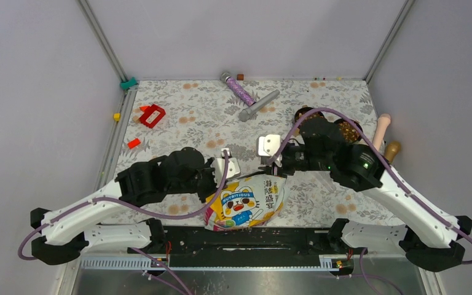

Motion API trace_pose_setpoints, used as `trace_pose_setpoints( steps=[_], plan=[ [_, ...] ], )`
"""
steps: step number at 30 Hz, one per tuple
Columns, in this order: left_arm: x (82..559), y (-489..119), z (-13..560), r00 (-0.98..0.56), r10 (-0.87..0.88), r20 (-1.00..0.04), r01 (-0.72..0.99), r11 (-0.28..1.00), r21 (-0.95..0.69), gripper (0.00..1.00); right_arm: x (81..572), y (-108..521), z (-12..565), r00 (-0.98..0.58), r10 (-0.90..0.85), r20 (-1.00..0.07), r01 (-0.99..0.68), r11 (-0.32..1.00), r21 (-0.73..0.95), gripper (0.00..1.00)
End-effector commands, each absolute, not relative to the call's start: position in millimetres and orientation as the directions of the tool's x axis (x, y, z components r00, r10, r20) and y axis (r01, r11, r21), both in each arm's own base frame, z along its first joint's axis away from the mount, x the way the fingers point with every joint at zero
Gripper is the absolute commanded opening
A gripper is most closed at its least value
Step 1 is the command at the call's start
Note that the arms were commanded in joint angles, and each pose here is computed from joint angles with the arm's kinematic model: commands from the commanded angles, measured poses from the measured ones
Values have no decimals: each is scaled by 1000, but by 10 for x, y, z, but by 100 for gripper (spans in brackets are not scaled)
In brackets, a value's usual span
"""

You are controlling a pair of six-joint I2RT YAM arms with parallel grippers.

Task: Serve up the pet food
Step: Close the pet food bag at the center of the board.

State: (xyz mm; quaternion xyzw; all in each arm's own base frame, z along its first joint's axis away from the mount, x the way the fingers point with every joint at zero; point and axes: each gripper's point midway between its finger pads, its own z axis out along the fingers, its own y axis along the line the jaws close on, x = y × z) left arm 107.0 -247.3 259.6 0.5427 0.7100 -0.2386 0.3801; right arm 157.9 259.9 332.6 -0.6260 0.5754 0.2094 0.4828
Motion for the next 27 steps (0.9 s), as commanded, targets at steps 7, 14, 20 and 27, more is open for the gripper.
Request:
trace_pose_setpoints(
  steps=[7,14,20,27],
  plan=[
    [921,-2414,2719,-99,523,-846,964,262,49,0,1359,2917,3164,422,-458,-783,-905,-162,-394,59],
    [918,-2457,2690,-113,519,-848,964,262,32,0,1328,2942,3140,423,-457,-782,-905,-177,-386,61],
    [901,-2461,2721,-114,509,-853,967,254,22,0,1296,2955,3126,416,-464,-782,-909,-185,-374,63],
    [917,-2470,2751,-128,485,-865,964,266,6,0,1382,3071,2854,394,-562,-728,-917,-179,-357,63]
  ],
)
